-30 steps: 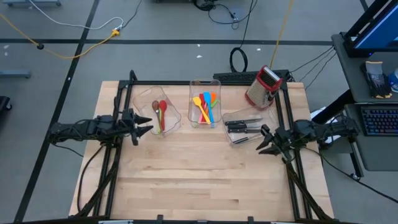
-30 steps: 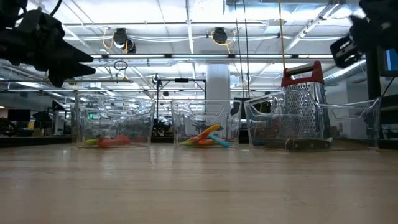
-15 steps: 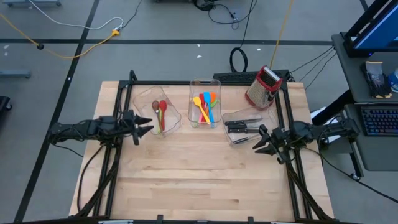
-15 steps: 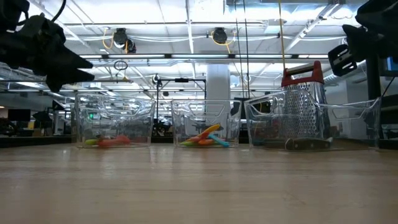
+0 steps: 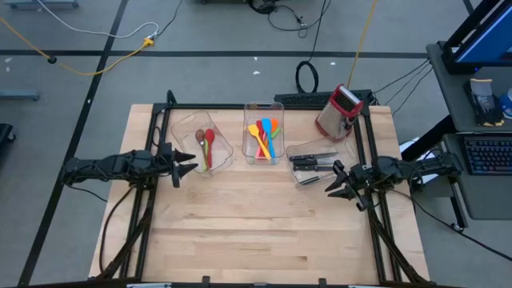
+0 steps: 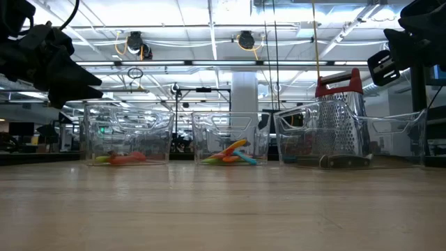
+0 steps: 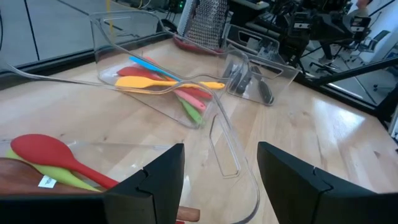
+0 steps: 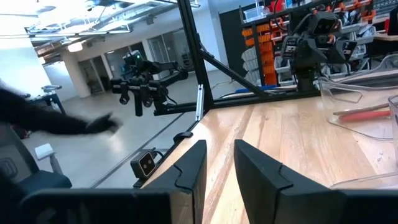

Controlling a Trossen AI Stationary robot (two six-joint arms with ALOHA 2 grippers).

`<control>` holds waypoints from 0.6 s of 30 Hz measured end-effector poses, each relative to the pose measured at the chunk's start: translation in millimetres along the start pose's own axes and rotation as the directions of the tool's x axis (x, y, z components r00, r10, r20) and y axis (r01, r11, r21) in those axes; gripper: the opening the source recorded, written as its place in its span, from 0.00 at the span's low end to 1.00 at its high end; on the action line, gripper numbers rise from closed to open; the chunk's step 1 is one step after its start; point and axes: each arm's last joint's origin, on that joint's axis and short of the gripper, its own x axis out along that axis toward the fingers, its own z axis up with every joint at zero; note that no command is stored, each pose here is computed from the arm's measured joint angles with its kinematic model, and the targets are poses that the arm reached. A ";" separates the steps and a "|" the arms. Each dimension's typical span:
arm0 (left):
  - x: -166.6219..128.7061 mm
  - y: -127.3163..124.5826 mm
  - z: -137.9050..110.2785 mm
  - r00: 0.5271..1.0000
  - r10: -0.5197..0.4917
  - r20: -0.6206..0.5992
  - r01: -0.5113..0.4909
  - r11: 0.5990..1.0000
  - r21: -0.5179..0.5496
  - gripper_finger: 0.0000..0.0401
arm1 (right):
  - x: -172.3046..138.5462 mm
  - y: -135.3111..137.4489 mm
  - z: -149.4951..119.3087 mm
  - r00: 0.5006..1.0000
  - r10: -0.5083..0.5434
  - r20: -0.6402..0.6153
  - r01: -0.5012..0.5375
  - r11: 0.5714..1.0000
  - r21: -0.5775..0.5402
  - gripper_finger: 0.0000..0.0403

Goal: Pick & Place Kitchen Items
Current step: Return to Home Position

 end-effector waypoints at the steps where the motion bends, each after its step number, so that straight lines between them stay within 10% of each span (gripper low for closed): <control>1: 0.0 -0.1 0.4 1.000 -0.001 0.004 0.001 1.000 -0.002 0.52 | 0.0 0.0 0.0 1.000 0.000 0.000 0.000 1.000 0.000 0.18; 18: -0.1 -1.0 2.4 1.000 -0.010 0.024 0.010 1.000 -0.010 0.52 | 0.0 0.0 -0.1 1.000 0.001 0.000 -0.001 1.000 0.000 0.18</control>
